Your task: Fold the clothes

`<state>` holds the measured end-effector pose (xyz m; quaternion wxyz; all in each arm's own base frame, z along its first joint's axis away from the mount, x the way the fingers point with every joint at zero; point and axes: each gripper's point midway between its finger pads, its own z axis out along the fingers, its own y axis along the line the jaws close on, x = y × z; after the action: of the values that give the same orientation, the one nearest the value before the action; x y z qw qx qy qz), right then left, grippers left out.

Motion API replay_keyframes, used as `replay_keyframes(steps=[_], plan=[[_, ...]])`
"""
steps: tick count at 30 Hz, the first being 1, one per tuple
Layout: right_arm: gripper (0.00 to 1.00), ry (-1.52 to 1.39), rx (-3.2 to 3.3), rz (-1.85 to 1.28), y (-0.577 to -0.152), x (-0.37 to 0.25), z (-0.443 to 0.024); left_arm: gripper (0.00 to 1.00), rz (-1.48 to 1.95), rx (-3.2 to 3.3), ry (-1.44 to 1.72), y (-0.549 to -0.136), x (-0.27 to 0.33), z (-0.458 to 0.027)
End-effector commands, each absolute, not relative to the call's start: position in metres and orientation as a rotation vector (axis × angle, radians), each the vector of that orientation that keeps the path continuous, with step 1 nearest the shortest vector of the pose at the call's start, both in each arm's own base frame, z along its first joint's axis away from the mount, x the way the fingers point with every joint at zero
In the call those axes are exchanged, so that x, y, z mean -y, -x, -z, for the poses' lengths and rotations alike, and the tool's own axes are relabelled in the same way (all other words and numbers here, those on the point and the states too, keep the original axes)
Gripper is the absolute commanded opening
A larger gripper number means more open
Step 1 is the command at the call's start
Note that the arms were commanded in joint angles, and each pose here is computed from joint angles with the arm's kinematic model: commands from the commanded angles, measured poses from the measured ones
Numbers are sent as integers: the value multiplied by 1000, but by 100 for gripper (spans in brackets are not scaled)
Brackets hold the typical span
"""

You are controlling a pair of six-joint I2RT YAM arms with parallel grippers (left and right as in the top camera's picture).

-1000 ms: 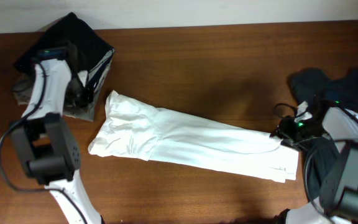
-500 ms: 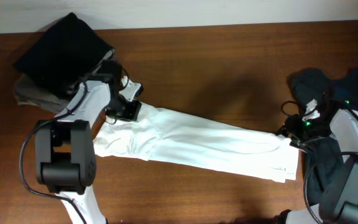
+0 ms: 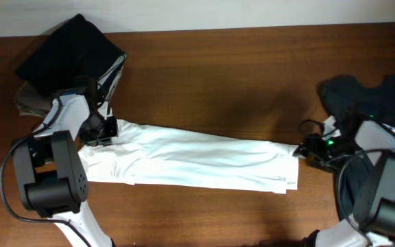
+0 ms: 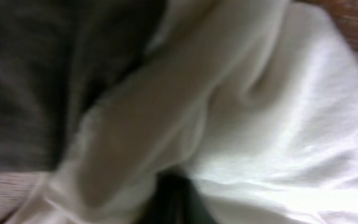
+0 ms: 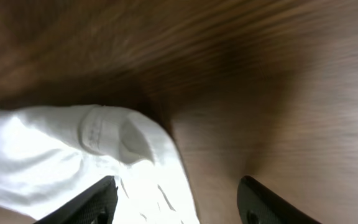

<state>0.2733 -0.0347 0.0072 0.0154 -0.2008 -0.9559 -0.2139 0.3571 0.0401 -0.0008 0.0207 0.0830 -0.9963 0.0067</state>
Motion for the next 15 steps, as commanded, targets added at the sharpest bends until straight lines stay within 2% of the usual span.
replay_keyframes(steps=[1,6,8,12,13,15], plan=[[59,448,2891,733,-264,3,15,25,22,3073,-227,-352,-35,6],[47,305,2794,718,-248,-22,34,28,21,3072,-220,-352,-33,6],[36,265,2783,702,-243,-25,34,28,21,3072,-220,-352,-33,6],[4,293,2788,681,-244,-17,31,28,21,3078,-221,-354,-34,4],[4,311,2810,692,-252,-12,25,21,9,3086,-221,-358,-33,-1],[4,327,2845,697,-263,-6,13,18,-67,3111,-224,-366,-25,-11]])
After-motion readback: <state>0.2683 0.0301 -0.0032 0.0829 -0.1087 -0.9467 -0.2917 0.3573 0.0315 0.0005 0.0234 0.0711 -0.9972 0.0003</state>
